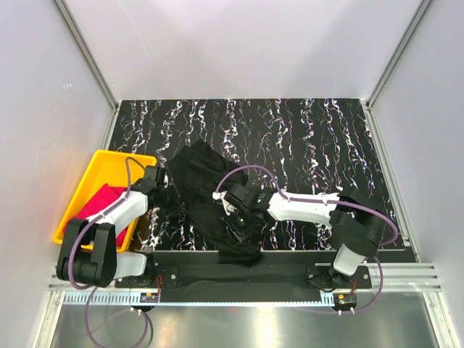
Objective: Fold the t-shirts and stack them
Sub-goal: Flatten the tshirt out
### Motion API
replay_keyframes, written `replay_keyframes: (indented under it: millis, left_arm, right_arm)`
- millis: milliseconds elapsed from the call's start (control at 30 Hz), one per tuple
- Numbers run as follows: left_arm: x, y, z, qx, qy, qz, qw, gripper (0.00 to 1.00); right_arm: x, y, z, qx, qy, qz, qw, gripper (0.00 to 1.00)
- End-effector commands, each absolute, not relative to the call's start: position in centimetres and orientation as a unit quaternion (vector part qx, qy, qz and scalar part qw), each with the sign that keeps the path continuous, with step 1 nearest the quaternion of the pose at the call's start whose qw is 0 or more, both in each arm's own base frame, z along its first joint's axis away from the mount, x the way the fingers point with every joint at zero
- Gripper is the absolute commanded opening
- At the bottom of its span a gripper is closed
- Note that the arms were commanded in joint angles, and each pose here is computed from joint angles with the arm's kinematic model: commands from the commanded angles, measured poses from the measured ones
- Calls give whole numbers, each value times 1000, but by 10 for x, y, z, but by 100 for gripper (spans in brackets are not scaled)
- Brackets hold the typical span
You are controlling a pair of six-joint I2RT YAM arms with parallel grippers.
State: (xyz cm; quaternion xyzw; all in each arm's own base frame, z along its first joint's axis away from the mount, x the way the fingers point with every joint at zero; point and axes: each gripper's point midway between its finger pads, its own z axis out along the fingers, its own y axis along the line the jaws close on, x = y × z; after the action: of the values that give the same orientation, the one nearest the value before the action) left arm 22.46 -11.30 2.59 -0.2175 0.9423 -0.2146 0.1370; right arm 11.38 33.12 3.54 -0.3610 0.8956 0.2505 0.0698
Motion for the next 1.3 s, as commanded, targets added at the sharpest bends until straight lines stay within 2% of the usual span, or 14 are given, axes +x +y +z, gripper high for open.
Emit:
replay_keyframes:
  millis: [0,133,167,200,267,300,633,733,833,933,1000,1033,1067,1267]
  left_arm:
    - [240,-116,45,-201,937,-232,168,9]
    - [249,-115,58,-195,935,-232,184,9]
    - [250,-116,59,-194,935,-232,185,8]
    - [251,-116,59,-194,935,-233,184,9]
    - [252,-117,60,-194,935,-235,183,11]
    - [252,-118,58,-193,936,-235,179,11]
    - [250,-117,58,-193,936,-236,178,11]
    - [249,-117,58,-191,937,-234,177,11]
    - [251,-118,63,-192,935,-237,181,10]
    - [254,-118,69,-192,933,-239,188,10]
    - [255,-118,69,-191,933,-238,188,11]
    - [255,-118,69,-192,933,-238,188,11]
    - [255,-118,69,-192,933,-238,187,11]
    - [254,-117,66,-192,935,-235,184,11]
  right_arm:
    - [124,353,61,-362,882,283,107,30]
    - [126,349,73,-348,884,284,127,18]
    - [125,349,73,-351,882,287,126,20]
    - [123,349,72,-355,881,288,120,35]
    - [118,346,63,-360,882,287,103,50]
    - [117,346,61,-359,883,286,99,52]
    - [120,360,53,-363,882,288,84,48]
    - [120,363,55,-364,880,294,83,40]
    - [126,363,67,-355,881,294,104,17]
    - [129,361,79,-348,880,297,126,11]
    - [127,360,82,-351,878,301,126,20]
    - [126,360,85,-352,876,304,126,33]
    - [124,357,85,-350,879,300,120,39]
    - [119,360,103,-335,879,321,114,45]
